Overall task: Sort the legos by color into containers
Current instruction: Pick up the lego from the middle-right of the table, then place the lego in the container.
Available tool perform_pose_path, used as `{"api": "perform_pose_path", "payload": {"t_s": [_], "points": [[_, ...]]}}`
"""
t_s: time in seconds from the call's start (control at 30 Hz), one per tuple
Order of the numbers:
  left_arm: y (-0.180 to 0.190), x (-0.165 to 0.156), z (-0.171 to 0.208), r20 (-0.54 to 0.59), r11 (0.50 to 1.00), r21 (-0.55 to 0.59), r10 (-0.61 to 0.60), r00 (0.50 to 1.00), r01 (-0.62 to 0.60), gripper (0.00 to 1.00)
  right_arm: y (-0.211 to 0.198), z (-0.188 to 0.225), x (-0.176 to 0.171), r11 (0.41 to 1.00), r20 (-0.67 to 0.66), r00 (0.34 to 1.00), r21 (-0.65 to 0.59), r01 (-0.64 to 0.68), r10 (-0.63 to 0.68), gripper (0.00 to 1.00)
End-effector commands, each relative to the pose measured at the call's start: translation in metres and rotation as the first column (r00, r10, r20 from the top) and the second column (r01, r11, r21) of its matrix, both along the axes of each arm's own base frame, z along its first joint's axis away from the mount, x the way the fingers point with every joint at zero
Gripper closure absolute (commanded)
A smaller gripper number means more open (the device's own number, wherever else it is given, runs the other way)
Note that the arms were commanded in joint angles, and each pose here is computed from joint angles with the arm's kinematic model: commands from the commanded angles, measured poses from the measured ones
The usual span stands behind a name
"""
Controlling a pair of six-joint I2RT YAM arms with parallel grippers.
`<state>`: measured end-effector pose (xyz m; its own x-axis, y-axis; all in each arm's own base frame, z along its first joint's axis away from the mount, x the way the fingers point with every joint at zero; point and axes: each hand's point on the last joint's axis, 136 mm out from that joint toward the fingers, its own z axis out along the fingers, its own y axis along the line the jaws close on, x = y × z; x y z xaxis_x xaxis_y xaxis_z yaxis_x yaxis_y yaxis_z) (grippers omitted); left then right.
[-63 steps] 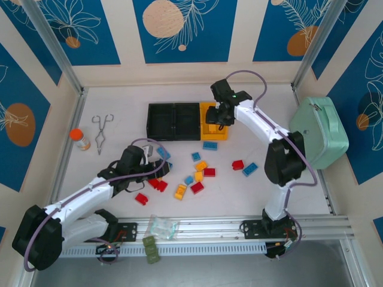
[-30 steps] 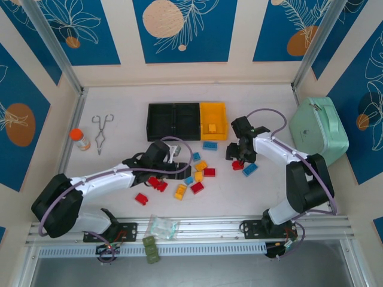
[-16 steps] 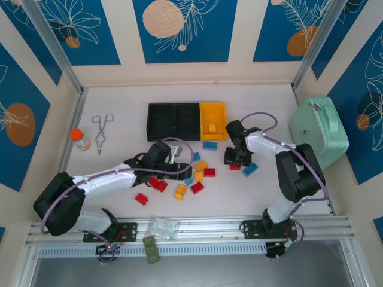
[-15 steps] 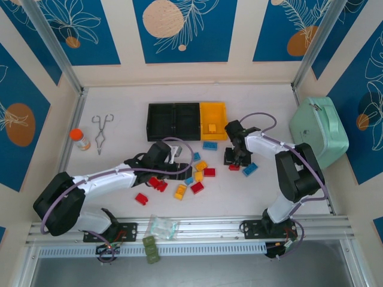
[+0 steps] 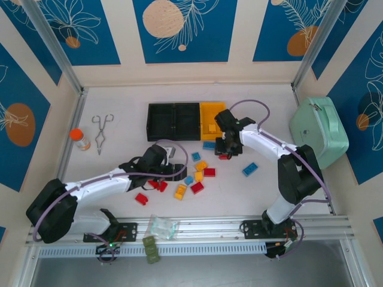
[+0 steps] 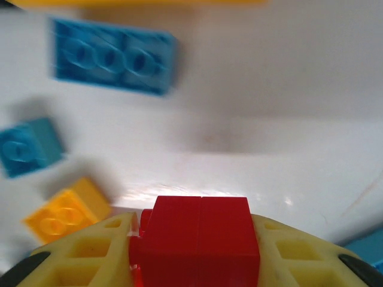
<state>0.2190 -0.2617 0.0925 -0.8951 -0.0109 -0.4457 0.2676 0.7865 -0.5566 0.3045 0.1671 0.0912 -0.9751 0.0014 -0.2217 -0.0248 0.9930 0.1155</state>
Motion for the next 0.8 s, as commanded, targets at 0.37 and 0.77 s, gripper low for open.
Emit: {"api": "perform_pose_path", "payload": {"t_s": [0.37,0.77], "points": [[0.077,0.008,0.008,0.016,0.971,0.059,0.232,0.973,-0.233,0.27,0.106,0.040,0.061,0.985,0.083,0.986,0.083,-0.152,0.145,0.63],[0.101,0.002,0.005,0.004,0.953,0.058,0.298,0.954,-0.298,0.27,0.141,0.021,0.115,0.987,0.076,0.987,0.068,-0.149,0.143,0.62]]}}
